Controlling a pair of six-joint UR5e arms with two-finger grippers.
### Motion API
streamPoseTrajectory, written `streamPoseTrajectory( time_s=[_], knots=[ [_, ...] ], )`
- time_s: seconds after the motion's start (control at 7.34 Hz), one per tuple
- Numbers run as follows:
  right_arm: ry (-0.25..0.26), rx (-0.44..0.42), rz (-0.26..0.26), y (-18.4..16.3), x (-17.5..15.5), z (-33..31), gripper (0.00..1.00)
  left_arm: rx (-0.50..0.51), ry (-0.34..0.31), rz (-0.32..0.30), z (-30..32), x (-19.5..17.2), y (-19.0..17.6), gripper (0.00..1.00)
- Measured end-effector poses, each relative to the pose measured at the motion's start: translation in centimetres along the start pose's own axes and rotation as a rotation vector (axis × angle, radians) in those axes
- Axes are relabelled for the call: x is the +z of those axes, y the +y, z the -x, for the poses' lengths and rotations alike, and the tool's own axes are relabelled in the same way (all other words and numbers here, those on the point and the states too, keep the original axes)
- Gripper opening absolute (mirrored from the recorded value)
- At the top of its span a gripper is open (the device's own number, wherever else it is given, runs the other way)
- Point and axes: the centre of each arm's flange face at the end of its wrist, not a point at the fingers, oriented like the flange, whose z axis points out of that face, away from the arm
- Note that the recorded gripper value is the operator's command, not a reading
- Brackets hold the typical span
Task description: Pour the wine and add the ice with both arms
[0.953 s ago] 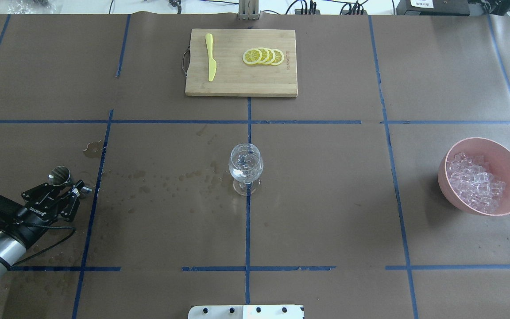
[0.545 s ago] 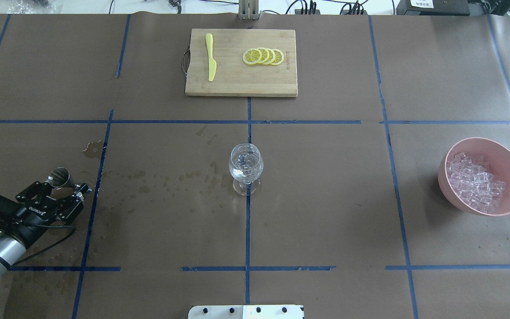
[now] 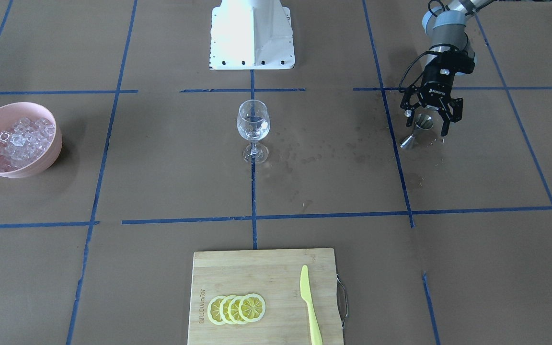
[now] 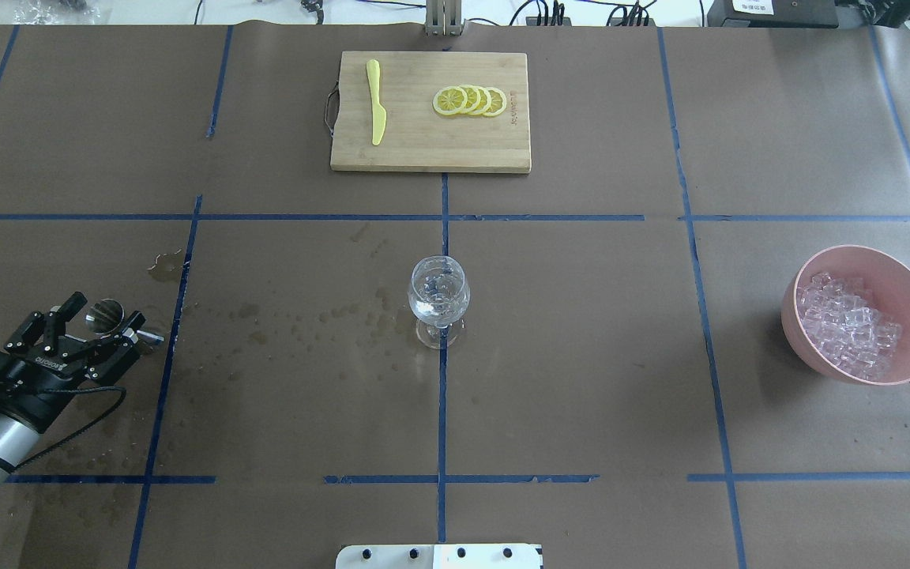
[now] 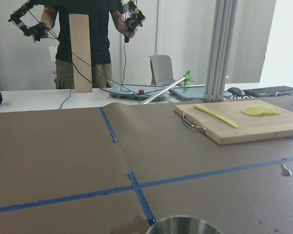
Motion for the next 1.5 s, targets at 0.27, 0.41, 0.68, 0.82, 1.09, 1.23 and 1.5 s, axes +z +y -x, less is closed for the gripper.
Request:
streamPoseTrajectory(
  time_s=[0.27,0.41,0.68,0.82,1.09,1.23,1.5],
  knots=[
    [0.000,0.000,0.001,0.0,0.0,0.0,1.00,-0.016,0.008,-0.073,-0.6,-0.5,-2.4,1.00],
    [0.000,0.001,0.001,0.0,0.0,0.0,1.00,0.008,0.029,-0.114,-1.0,-0.9,-4.1,1.00],
    [0.001,0.001,0.002,0.0,0.1,-0.1,1.00,0.074,0.071,-0.162,0.4,-0.4,-7.5,1.00],
    [0.001,0.001,0.002,0.0,0.1,-0.1,1.00,0.133,0.088,-0.170,2.5,1.2,-10.1,1.00],
    [0.001,0.003,0.002,0.0,0.1,-0.1,1.00,0.317,0.074,-0.103,8.2,5.7,-17.1,1.00],
    [0.000,0.003,0.002,-0.1,0.1,-0.1,1.00,0.412,0.042,-0.014,11.1,8.4,-21.4,1.00],
    [0.001,0.002,0.002,-0.1,0.2,-0.1,1.00,0.531,-0.057,0.217,17.7,12.0,-30.7,1.00]
  ],
)
